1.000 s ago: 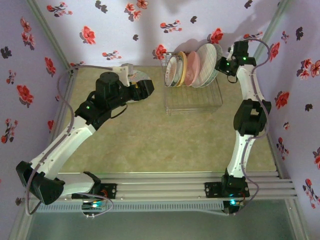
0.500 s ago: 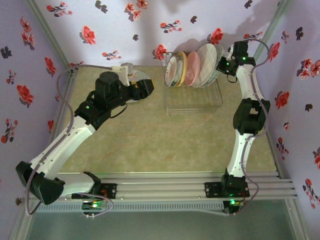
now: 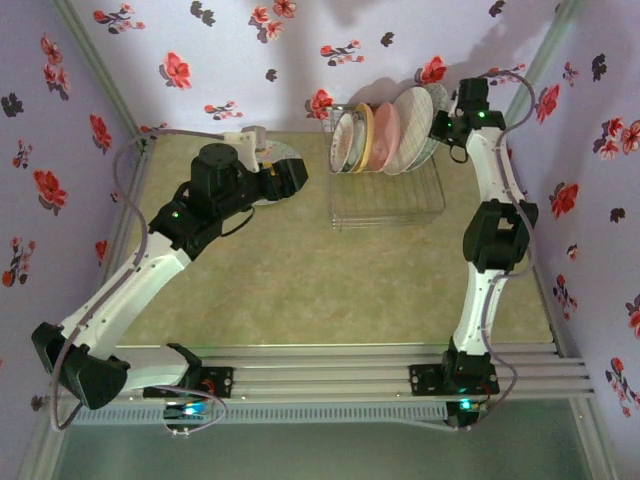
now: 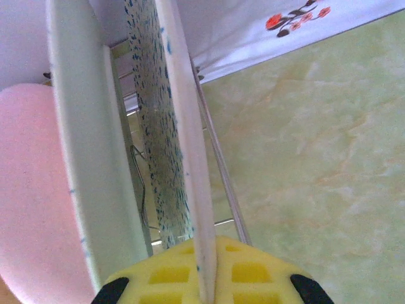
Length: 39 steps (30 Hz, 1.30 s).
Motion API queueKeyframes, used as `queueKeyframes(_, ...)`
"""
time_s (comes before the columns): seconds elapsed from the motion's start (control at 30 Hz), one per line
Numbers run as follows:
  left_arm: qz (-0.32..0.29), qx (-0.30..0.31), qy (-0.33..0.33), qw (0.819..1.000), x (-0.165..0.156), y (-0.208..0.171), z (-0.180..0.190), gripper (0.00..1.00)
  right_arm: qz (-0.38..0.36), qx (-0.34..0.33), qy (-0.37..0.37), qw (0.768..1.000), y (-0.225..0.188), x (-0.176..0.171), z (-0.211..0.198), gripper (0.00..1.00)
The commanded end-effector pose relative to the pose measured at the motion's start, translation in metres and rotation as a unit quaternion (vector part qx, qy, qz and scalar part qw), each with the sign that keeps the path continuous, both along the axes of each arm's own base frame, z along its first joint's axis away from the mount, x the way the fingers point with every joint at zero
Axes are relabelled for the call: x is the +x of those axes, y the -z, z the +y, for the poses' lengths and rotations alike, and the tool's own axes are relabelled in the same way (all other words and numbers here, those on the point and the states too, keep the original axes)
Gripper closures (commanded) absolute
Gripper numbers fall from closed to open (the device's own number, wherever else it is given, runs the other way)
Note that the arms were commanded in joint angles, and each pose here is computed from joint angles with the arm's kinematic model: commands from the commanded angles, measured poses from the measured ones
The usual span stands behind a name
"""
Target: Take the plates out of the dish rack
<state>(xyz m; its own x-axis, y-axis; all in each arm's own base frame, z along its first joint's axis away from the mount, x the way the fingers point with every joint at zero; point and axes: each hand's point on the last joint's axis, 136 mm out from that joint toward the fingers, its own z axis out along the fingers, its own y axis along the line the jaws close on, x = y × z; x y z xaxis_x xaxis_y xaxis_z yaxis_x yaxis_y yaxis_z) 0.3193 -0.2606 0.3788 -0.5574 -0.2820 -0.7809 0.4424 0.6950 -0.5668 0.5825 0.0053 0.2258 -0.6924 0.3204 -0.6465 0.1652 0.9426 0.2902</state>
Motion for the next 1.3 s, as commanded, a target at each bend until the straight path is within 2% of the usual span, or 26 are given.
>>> queueKeyframes(0.0,-0.023,-0.010,-0.002,1.000,-0.003,-0.019,0.001,0.21,-0.086,-0.029,0.028,0.995,-0.083,-0.011,-0.013,1.00)
queueKeyframes(0.4,-0.024,-0.017,0.001,1.000,0.000,-0.020,-0.005,0.21,-0.127,-0.081,0.076,0.986,-0.143,-0.047,-0.036,1.00)
queueKeyframes(0.6,-0.028,-0.025,0.007,0.999,0.004,-0.026,-0.011,0.21,-0.153,-0.114,0.111,0.975,-0.183,-0.078,-0.051,1.00)
queueKeyframes(0.83,-0.027,-0.040,0.025,0.999,0.011,-0.032,-0.026,0.21,-0.192,-0.120,0.141,0.964,-0.220,-0.117,-0.054,1.00)
queueKeyframes(1.03,-0.006,-0.064,0.052,0.997,0.021,-0.035,-0.048,0.21,-0.228,-0.085,0.142,0.959,-0.243,-0.152,-0.037,1.00)
queueKeyframes(1.27,0.060,-0.095,0.082,0.990,0.041,-0.027,-0.080,0.20,-0.284,0.009,0.062,0.957,-0.265,-0.184,0.011,1.00)
